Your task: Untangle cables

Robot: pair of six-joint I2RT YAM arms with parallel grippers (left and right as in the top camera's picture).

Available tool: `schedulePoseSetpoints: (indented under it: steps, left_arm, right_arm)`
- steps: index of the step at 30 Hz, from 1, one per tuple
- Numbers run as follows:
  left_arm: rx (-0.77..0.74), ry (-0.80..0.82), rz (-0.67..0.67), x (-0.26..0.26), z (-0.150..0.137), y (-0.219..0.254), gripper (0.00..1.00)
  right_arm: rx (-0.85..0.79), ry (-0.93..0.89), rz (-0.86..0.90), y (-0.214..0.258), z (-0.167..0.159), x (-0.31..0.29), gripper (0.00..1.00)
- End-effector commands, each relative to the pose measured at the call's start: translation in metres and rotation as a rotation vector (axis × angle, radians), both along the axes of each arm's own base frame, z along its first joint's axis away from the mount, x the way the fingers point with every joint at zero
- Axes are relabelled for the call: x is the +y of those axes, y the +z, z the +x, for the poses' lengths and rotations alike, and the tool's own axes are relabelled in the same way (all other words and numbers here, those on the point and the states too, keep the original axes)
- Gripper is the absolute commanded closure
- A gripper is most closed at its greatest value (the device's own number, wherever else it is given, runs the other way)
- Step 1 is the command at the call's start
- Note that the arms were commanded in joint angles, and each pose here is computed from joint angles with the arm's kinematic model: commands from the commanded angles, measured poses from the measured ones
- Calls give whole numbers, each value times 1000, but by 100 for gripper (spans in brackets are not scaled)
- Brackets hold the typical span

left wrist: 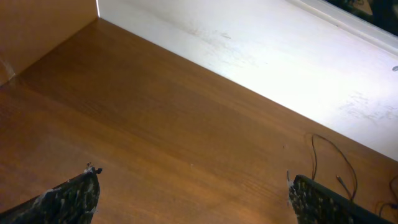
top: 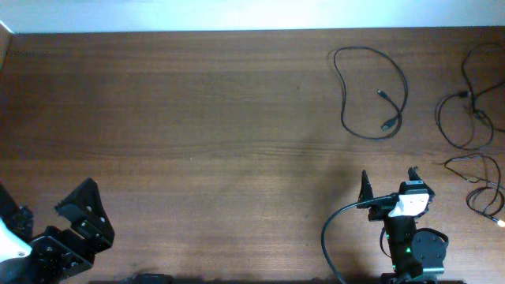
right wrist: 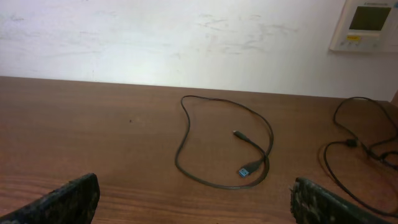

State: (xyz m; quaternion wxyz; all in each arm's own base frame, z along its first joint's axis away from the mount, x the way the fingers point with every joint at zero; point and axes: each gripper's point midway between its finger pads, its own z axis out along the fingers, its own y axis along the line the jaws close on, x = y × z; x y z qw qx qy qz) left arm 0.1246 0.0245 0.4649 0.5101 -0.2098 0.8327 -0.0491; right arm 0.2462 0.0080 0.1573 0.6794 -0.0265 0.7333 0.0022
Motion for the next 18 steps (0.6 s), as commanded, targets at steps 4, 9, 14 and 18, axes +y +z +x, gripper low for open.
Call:
schedulePoseSetpoints:
  steps: [4,9,14,18]
  left_arm:
    - [5,15,21,4,0,0,1]
    - [-109,44,-12,1,-53,-2,1]
    - [-274,52,-31,-13,-118,-54,1]
    - [-316,-15,-51,-20,-70,-88,1]
  right_arm:
    - [0,1,-8,-1,0,1,2]
    - [0,1,-8,-1,0,1,2]
    - [0,1,-8,-1,0,1,2]
    - [0,1,-8,-1,0,1,2]
